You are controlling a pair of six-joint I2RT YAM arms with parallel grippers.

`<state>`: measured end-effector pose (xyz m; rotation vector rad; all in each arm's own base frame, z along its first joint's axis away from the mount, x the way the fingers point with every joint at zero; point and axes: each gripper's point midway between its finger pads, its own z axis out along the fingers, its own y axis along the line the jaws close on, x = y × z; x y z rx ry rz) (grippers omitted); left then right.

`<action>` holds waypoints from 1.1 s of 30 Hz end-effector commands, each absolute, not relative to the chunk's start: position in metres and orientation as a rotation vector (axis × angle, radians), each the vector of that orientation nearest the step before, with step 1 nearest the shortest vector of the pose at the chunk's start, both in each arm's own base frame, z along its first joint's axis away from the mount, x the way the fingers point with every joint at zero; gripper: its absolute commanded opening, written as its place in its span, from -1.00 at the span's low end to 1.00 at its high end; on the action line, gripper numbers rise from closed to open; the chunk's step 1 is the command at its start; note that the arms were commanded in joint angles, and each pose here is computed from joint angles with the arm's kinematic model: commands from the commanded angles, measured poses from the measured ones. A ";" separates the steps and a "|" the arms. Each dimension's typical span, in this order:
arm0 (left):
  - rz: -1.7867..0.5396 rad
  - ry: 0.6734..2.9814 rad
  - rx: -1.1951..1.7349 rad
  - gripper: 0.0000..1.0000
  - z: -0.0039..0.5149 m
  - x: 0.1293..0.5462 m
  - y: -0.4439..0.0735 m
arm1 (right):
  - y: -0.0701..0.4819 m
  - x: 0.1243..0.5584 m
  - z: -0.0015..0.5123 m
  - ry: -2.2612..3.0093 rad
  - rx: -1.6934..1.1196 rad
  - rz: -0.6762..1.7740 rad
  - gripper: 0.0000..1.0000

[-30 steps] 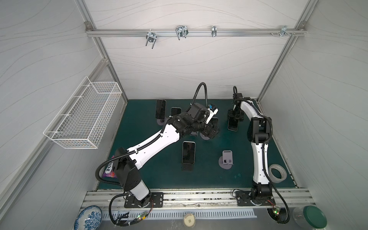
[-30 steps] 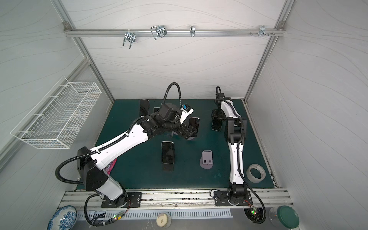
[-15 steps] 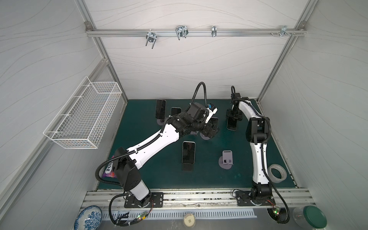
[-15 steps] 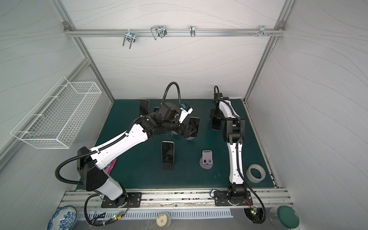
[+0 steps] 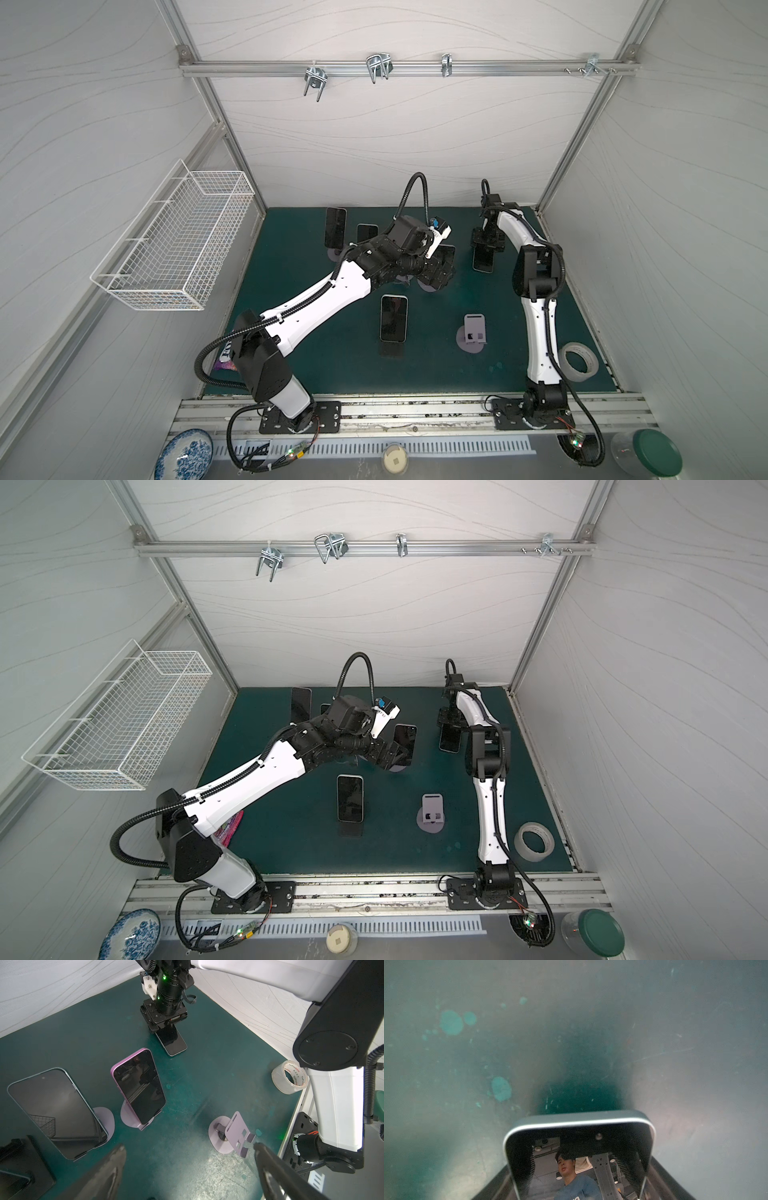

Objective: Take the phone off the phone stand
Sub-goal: 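Lower the held phone flat onto the table with the right gripper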

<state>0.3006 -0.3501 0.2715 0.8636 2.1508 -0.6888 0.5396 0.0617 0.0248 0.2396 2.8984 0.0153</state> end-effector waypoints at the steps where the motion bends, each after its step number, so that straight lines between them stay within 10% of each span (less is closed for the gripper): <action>1: -0.685 2.090 0.832 0.95 0.293 0.303 -0.344 | 0.076 0.516 0.001 3.013 0.200 0.082 0.26; 33: -0.680 2.068 0.826 0.94 0.302 0.295 -0.334 | 0.064 0.498 -0.011 3.085 0.248 0.087 0.63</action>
